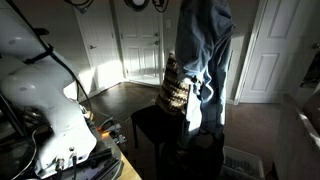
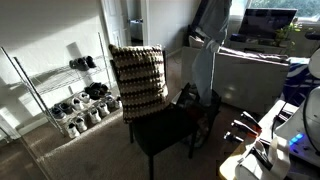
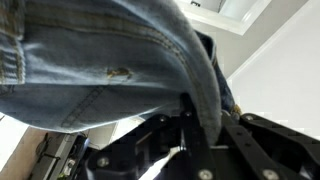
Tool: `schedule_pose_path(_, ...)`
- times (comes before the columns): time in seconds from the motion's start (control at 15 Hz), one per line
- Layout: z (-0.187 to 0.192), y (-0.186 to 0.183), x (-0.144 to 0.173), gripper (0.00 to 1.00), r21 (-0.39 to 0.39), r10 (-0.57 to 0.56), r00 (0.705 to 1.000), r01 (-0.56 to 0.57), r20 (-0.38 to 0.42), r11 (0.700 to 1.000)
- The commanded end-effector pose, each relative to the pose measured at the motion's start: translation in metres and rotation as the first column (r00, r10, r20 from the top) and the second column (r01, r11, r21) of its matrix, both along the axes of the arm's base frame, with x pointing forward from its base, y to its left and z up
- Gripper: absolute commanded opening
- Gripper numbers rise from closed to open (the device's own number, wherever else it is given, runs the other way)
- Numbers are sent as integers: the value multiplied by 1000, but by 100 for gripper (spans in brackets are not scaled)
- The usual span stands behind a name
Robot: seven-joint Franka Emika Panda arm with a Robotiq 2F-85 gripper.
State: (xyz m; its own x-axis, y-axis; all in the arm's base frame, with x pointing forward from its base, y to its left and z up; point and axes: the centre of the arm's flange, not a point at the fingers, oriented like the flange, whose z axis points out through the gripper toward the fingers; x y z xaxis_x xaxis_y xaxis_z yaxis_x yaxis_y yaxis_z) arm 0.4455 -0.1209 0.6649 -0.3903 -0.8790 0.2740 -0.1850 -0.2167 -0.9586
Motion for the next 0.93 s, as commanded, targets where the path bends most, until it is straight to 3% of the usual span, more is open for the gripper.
schedule_pose_path(0.0,-27,-13,-25,2,10,8,1000,-8,11,1000)
schedule_pose_path(0.4,-52,-25,-41,2,16,14,998,-13,-62,1000)
schedule_pose_path(0.6,-71,-20,-56,2,-8,84,984,-87,-156,996)
schedule_pose_path(0.87,-92,-17,-70,2,-24,122,968,-131,-217,991)
